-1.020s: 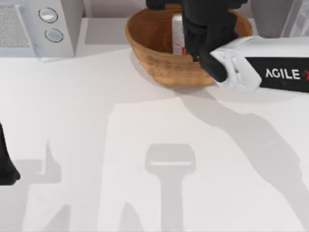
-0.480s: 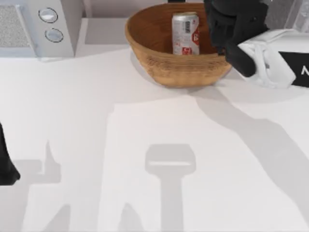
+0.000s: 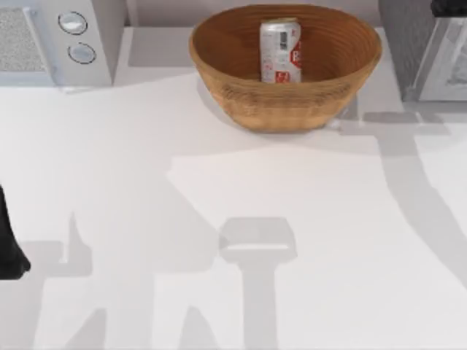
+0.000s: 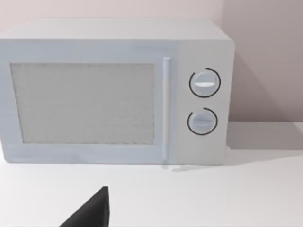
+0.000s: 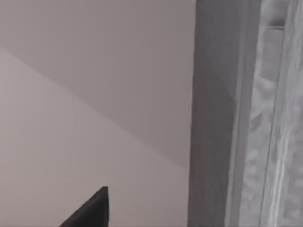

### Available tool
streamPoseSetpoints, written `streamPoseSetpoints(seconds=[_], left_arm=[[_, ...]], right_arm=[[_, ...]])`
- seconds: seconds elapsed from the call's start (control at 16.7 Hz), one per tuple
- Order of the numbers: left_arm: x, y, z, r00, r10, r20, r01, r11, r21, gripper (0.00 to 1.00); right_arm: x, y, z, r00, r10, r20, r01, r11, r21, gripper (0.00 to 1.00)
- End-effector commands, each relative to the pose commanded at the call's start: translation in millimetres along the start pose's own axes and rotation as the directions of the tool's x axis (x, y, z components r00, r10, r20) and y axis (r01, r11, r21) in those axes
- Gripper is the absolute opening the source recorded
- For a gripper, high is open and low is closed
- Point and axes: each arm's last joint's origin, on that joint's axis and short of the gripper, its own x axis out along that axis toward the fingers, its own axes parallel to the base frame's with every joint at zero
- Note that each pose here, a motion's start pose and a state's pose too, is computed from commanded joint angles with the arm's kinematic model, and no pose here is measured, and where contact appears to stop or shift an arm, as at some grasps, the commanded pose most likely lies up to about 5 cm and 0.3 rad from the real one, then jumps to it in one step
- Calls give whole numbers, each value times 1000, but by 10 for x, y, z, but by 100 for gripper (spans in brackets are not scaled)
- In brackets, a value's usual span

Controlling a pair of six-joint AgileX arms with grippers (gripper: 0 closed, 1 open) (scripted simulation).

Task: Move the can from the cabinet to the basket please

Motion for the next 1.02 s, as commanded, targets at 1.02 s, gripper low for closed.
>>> streamPoseSetpoints(seconds=[1.02], left_arm=[[0,0,0,1000,0,0,0,1000,0,100]], right_arm=[[-1629,-873,-1564,999,3,-40,-4,1000,-4,100]])
